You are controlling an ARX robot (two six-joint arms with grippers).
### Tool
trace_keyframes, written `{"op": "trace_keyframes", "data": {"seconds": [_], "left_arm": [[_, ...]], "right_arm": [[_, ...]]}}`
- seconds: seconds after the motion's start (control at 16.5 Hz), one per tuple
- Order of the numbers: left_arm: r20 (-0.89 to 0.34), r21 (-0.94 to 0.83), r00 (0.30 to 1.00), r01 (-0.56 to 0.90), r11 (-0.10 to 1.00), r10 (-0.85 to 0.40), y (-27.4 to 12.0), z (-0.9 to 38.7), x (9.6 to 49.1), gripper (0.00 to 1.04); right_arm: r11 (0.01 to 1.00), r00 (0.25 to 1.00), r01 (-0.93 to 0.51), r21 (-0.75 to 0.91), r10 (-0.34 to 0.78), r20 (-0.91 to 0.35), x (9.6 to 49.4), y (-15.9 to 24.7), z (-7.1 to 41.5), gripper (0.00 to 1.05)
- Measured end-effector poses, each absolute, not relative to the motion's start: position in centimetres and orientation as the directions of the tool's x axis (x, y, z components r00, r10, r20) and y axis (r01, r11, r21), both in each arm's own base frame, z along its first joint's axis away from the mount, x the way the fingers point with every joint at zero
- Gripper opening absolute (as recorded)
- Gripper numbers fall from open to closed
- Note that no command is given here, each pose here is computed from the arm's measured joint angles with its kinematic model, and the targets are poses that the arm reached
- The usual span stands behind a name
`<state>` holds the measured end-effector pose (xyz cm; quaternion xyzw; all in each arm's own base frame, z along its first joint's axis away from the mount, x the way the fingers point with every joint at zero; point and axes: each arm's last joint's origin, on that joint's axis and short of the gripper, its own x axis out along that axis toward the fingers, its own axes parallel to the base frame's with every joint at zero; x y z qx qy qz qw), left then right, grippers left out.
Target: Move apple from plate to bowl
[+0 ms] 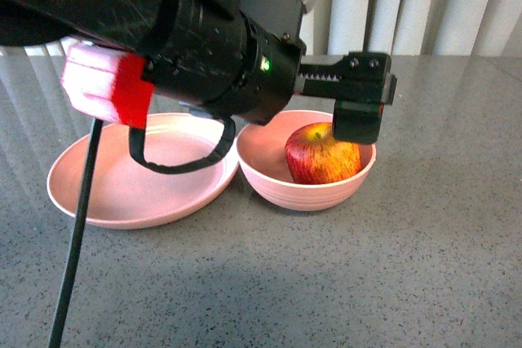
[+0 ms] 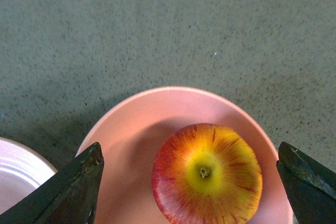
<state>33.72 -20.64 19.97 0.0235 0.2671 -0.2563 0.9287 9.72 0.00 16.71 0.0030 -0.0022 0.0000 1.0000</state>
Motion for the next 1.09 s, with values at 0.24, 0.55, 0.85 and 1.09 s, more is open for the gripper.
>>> {"op": "trace_keyframes", "data": {"seconds": [0.24, 0.55, 0.85, 1.09], "left_arm": [[-0.375, -0.097, 0.790, 0.488, 0.868, -0.486, -19.2, 24.6, 32.5, 0.98], [0.002, -0.029, 0.977, 0.213, 0.977, -0.213, -9.9, 33.0, 23.6, 0.88], [-0.016, -0.014, 1.000, 0.001, 1.000, -0.001, -3.2, 24.0, 17.6, 0.16], [0.001, -0.017, 1.000, -0.010, 1.000, 0.010, -1.9, 22.1, 15.9, 0.01]], "right_arm": [[1.000, 1.000, 0.000, 0.006, 0.000, 0.004, 9.7, 0.0, 16.7, 0.98], [1.000, 1.000, 0.000, 0.006, 0.000, 0.004, 9.7, 0.0, 16.7, 0.98], [1.000, 1.000, 0.000, 0.006, 0.000, 0.004, 9.7, 0.0, 16.7, 0.98], [1.000, 1.000, 0.000, 0.006, 0.000, 0.004, 9.7, 0.0, 16.7, 0.98]]}}
